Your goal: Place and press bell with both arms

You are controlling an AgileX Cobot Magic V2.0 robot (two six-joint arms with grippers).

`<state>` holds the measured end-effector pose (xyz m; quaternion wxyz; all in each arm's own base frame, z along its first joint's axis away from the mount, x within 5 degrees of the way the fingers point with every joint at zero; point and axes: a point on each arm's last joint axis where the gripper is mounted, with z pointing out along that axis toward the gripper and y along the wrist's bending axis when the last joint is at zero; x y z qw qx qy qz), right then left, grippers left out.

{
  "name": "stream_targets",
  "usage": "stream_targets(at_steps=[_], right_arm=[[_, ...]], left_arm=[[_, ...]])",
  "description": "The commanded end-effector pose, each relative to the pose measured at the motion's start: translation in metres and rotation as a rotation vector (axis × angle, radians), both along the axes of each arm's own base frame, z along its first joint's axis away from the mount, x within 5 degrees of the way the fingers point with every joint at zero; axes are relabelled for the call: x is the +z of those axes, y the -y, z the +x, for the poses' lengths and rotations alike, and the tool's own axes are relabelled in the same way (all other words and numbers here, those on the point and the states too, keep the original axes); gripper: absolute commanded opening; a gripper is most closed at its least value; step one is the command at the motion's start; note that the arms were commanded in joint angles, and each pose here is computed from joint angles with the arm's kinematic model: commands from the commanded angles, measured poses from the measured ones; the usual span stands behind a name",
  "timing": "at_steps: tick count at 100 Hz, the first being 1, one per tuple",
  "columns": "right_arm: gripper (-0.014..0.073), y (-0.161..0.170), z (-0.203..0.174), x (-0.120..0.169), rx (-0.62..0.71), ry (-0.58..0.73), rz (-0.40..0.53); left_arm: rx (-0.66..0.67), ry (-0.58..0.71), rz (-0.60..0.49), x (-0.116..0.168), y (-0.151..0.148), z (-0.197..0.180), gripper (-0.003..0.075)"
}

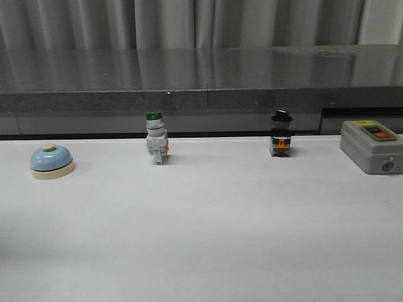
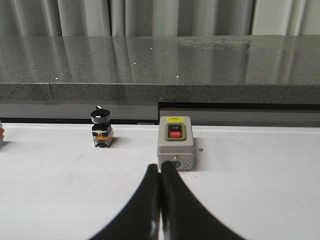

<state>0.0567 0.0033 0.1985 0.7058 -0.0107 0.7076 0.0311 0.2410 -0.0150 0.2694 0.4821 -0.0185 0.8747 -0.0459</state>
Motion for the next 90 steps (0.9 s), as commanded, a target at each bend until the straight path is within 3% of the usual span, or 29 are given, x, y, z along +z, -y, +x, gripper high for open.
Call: stream_targets(at_steps=[1, 7, 47, 90], right_arm=[[-0.0062, 0.000, -0.003, 0.014, -0.003, 0.123, -0.008], [-0.0062, 0.000, -0.003, 0.014, -0.003, 0.123, -0.008], [-0.0062, 0.000, -0.003, 0.014, -0.003, 0.123, -0.008], [-0.0062, 0.000, -0.003, 0.014, -0.003, 0.123, -0.008]], left_arm=[[-0.018, 0.061, -0.003, 0.018, 0.006, 0.022, 0.0582], [-0.037, -0.007, -0.001, 0.015, 0.011, 0.036, 0.0633], [-0.116, -0.417, 0.017, 0.003, 0.037, 0.127, 0.0602], [-0.118, -0.542, 0.022, -0.037, 0.044, 0.188, 0.0599]])
